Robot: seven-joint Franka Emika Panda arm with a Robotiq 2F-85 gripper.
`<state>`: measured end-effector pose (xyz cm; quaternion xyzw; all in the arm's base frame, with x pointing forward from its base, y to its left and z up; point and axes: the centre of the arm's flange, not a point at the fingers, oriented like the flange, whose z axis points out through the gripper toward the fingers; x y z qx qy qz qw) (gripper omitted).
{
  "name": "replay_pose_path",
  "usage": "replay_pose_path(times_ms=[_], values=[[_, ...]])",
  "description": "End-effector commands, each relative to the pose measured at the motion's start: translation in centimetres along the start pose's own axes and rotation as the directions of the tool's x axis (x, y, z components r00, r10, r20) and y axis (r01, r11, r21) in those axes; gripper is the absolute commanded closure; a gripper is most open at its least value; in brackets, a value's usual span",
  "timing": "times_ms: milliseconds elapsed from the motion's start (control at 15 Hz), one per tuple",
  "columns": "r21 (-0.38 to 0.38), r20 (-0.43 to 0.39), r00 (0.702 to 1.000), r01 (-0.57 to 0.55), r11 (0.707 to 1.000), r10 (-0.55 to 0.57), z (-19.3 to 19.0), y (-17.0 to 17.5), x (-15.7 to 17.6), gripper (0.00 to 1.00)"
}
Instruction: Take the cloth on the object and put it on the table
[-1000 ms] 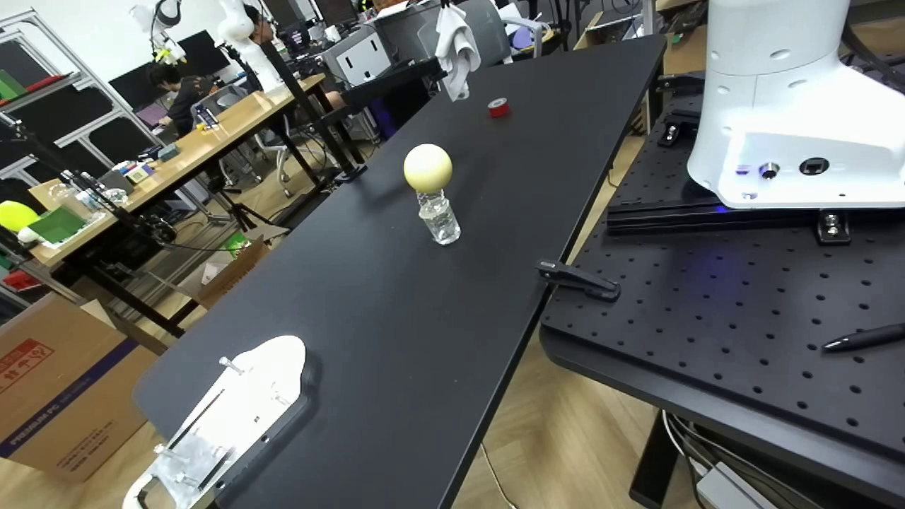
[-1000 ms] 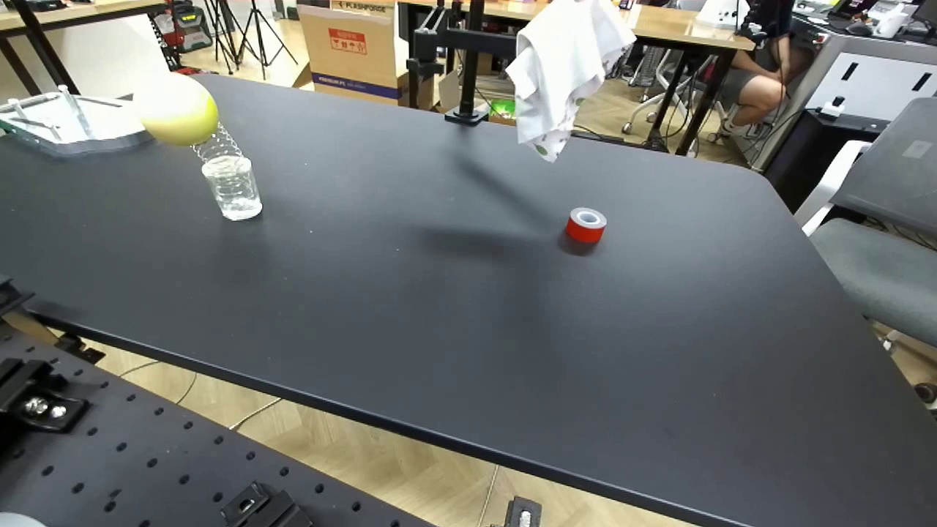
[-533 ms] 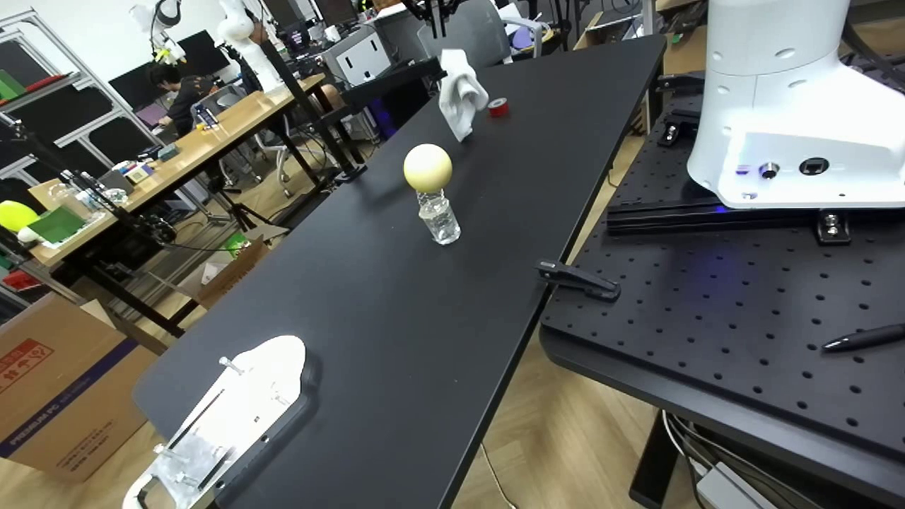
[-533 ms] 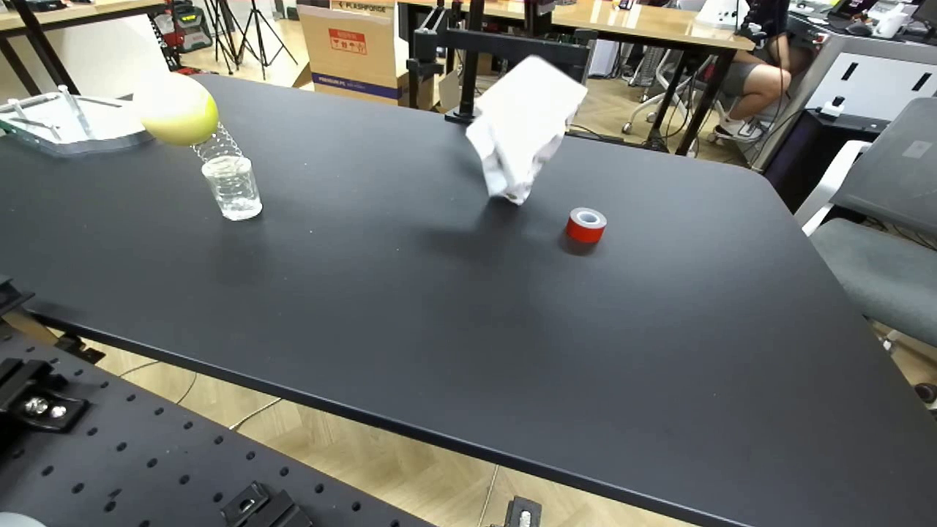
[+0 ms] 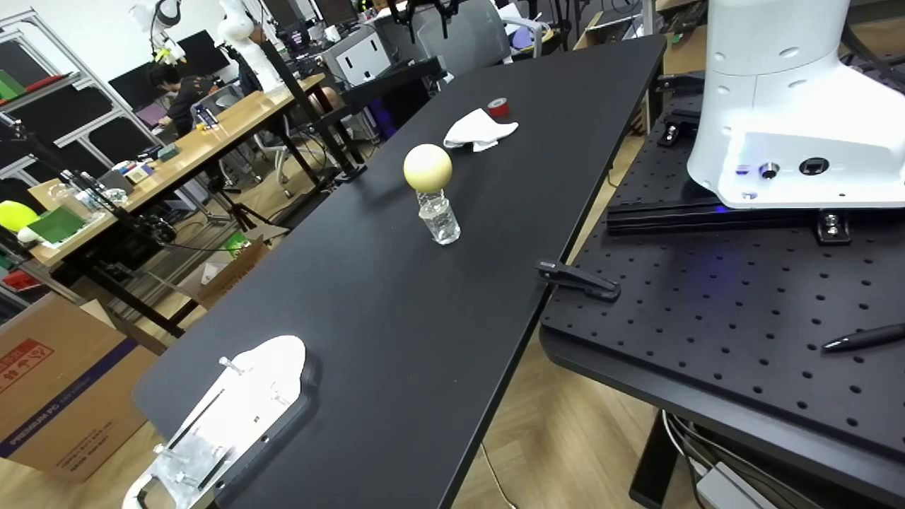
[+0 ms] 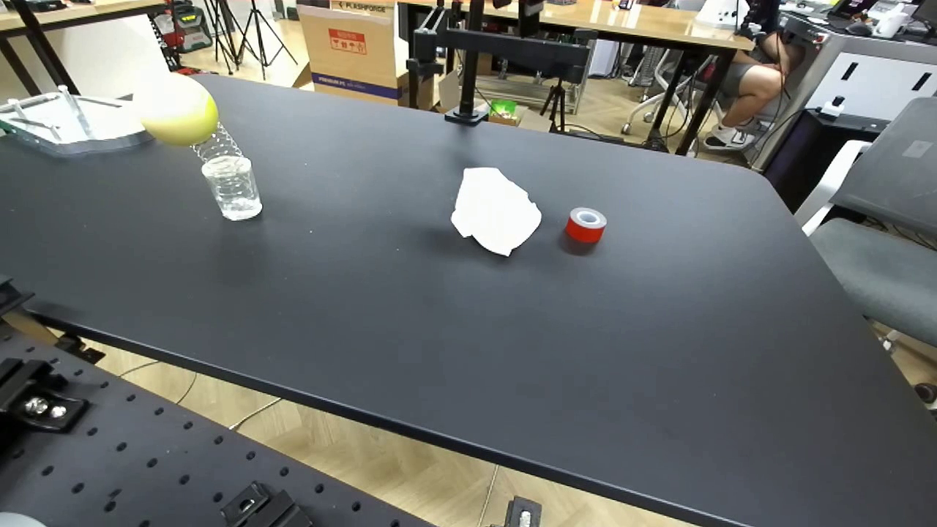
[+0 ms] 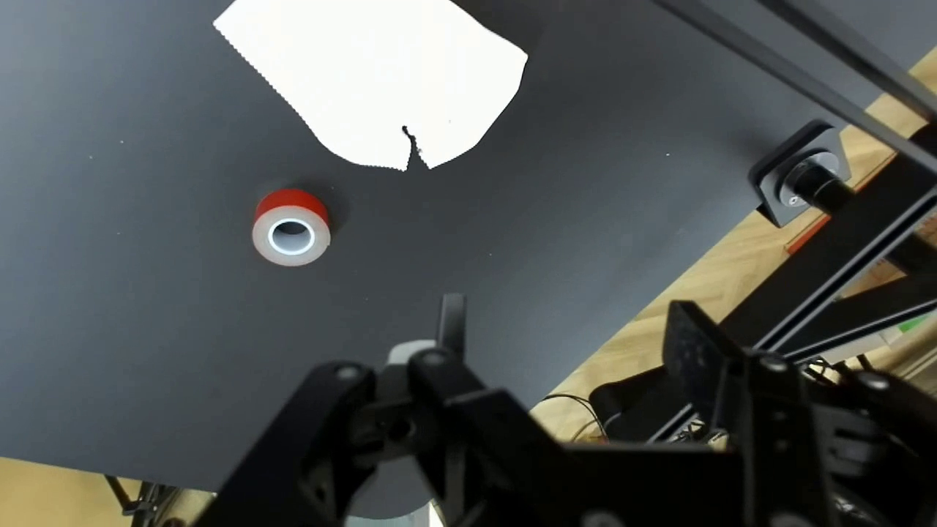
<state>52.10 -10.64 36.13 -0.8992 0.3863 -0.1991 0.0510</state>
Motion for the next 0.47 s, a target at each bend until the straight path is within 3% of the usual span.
replay_pose_path(times_ms=[0,200,400], values=[[-0.003,-0.059,0.997,0.04,0.999,-0.04,-2.8,-1.0,-0.5,0.01],[-0.001,-0.077,0.988,0.134,0.991,-0.134,-4.7,-1.9,-1.2,0.0],[0.05,-0.006,0.971,0.237,0.97,-0.237,-5.7,-2.9,-2.4,0.0]])
